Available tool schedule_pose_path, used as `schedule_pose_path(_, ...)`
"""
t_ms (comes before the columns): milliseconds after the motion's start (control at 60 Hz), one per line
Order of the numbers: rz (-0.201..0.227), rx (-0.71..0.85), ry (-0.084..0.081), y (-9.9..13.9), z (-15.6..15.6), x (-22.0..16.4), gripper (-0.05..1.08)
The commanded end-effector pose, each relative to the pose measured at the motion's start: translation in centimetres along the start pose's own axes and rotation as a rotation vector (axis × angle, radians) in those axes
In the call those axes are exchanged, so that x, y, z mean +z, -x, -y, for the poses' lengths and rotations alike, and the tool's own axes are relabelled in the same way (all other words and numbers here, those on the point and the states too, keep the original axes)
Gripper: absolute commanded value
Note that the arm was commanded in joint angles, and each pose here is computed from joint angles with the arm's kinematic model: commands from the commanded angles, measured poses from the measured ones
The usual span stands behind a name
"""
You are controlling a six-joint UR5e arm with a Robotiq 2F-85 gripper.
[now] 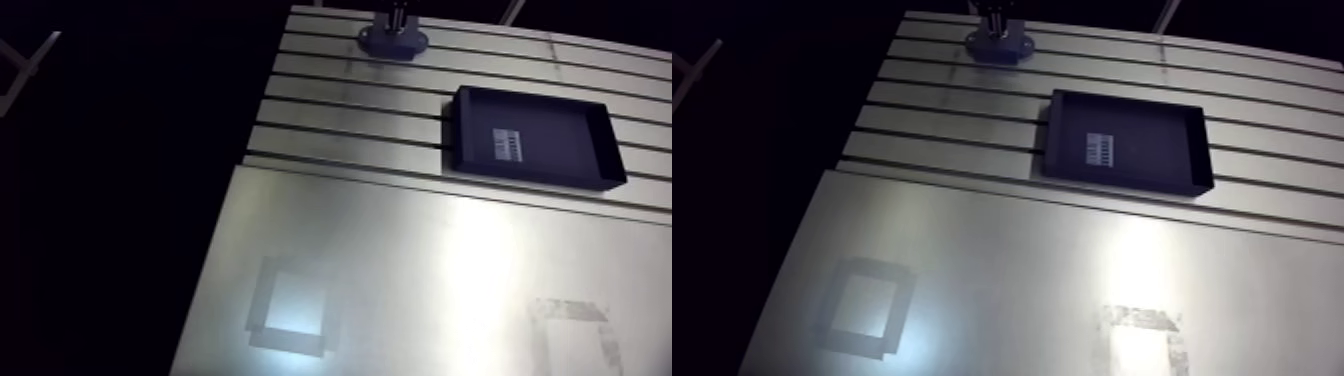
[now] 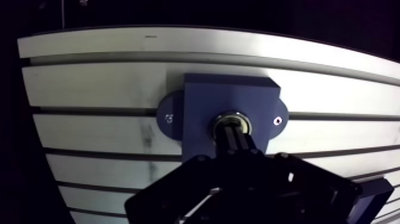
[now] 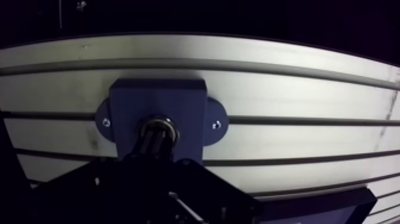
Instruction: Pick up the bearing and press it into the housing until flush.
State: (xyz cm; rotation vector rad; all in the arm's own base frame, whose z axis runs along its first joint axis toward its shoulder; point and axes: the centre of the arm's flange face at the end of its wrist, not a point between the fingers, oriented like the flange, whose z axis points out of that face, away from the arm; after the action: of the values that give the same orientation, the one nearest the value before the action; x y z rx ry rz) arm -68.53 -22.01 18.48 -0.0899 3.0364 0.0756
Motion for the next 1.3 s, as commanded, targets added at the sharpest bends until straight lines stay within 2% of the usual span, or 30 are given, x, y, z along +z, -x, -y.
schedule_pose_path(17,0.001,0.0,0.0,0.01,0.03,0.04,1.08)
schedule_pose_path(1300,0.011,-0.007,0.001,-0.12,-0.04,0.77,1.08)
